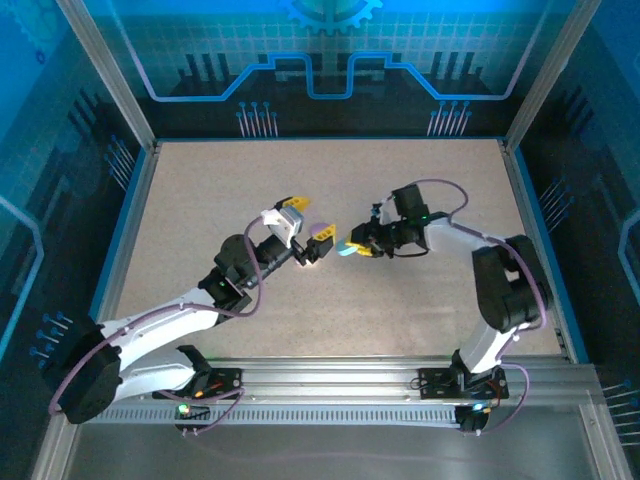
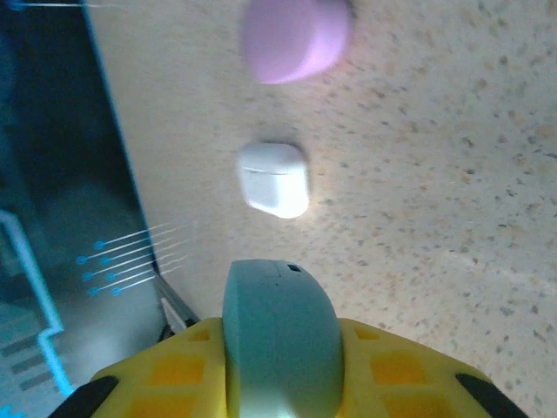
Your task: Insert the wireless bluetooth earbuds into the charging case
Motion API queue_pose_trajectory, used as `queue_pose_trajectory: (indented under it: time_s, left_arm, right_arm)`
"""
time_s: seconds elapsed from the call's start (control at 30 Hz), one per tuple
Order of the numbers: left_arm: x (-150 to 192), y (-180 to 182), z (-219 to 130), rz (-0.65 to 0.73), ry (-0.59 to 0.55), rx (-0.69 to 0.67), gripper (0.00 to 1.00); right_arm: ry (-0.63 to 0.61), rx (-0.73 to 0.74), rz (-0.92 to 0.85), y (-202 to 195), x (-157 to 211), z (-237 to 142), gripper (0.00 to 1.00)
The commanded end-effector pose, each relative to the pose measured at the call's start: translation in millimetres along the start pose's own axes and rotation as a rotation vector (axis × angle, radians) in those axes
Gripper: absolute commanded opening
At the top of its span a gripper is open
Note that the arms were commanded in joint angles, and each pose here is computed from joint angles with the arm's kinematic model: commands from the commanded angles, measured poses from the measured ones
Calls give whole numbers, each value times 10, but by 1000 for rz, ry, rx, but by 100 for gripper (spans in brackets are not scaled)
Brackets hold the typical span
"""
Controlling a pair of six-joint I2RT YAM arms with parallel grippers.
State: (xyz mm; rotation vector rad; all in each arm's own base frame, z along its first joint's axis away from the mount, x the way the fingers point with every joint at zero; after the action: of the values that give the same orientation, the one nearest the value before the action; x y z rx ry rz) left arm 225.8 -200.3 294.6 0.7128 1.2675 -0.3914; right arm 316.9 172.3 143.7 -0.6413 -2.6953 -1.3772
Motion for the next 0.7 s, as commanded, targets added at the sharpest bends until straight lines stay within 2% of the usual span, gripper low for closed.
queue_pose_trajectory:
  time_s: [0.0,0.13,0.37,0.5,0.67]
  left_arm:
    - [-74,73,-19,-26,34,-44,83]
    - [-73,94,-74,-30,47,-60,89]
    - [-54,120,-99,-26,58,-78,99]
    - [-48,127,-97,-24,61,-81,99]
    - [-22,136,-100,-21,68,-89,99]
  right_arm:
    - [-30,-2,2,-20,-90,261,14]
    - [-6,27,17,-81,-91,501,15]
    - [-44,94,20,-170,-156,626,17]
    - [-61,165,15,-240,-151,611,25]
    - [-60,224,3,-294,-94,554,39]
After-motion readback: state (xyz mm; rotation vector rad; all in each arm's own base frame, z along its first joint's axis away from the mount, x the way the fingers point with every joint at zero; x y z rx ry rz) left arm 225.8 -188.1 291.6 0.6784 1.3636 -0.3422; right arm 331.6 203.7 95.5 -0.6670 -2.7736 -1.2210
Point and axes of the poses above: each hand's point on the last joint's axis, 136 mm out from that joint toward the fingers, its own z axis out along the fingers, its own y axis along the line the jaws close on, x = y × z, the point moved 9 cm from there along -z, back along the fingers, and after that the axes turned 15 degrees about z, right-handed, at the moved point
